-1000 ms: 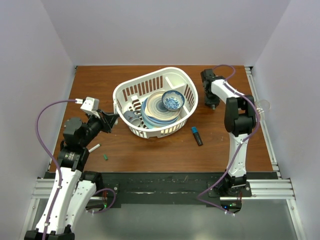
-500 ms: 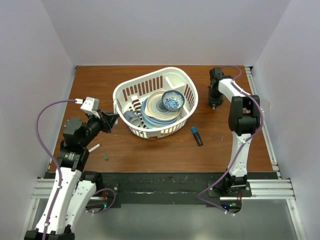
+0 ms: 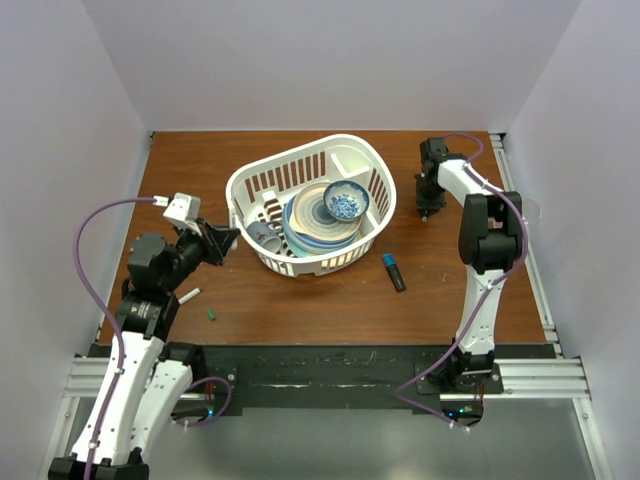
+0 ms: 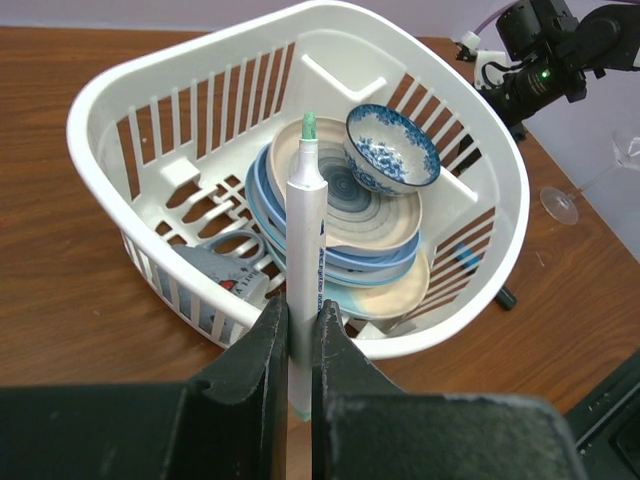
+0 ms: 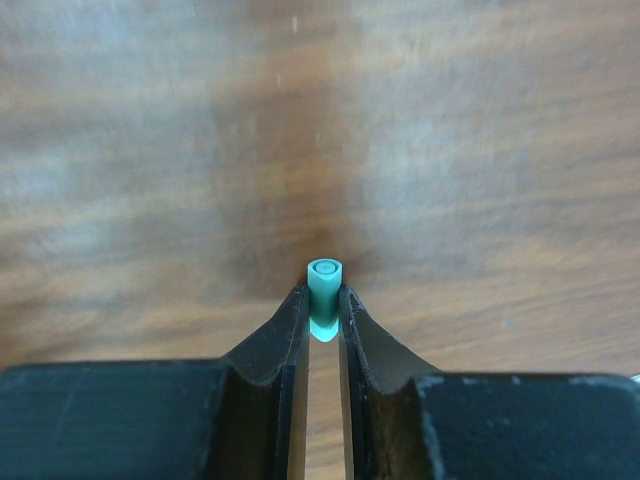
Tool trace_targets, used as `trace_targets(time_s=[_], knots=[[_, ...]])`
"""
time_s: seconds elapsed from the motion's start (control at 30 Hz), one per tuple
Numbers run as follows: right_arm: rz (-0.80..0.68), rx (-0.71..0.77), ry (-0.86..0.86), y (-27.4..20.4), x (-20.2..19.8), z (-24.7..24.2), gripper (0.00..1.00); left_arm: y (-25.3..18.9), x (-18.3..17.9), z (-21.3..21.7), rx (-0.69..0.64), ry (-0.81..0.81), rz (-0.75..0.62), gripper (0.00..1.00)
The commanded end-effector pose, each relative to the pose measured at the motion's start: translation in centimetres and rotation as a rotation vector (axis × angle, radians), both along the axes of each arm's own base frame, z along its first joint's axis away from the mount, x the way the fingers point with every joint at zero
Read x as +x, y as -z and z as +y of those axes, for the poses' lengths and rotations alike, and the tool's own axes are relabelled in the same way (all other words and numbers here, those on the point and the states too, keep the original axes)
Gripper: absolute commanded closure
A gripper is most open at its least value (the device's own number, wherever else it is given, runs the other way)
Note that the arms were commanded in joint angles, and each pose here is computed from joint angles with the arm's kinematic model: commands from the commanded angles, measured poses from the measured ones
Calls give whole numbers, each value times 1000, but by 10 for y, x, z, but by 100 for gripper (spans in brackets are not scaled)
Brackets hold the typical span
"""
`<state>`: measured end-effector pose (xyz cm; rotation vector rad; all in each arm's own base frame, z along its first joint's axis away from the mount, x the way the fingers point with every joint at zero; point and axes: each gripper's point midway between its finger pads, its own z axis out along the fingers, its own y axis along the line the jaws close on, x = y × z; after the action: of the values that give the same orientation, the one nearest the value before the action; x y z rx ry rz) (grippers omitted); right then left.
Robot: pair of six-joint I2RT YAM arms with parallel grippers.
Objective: Insert the pens into the pen caps
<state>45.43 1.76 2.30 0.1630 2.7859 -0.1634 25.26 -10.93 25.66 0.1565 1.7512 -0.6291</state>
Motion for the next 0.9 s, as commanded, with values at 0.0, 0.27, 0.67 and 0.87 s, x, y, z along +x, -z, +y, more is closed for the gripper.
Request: trace_targets(time_s=[0.0,0.27,0.67,0.87], knots=[[-9,50,4,-9,-17,8,100,-28,-8,-13,-38,76,-26,100],[-35,88,23,-16,-39,13,100,-64,-11,-20,-74,110,14,100],[-138,130,100,-36,-76,13,100,-51,-18,-90,-106,363,114,100],[-207,189,119,-45,-84,23,100,-55,-34,-136,-108,464,144,100]])
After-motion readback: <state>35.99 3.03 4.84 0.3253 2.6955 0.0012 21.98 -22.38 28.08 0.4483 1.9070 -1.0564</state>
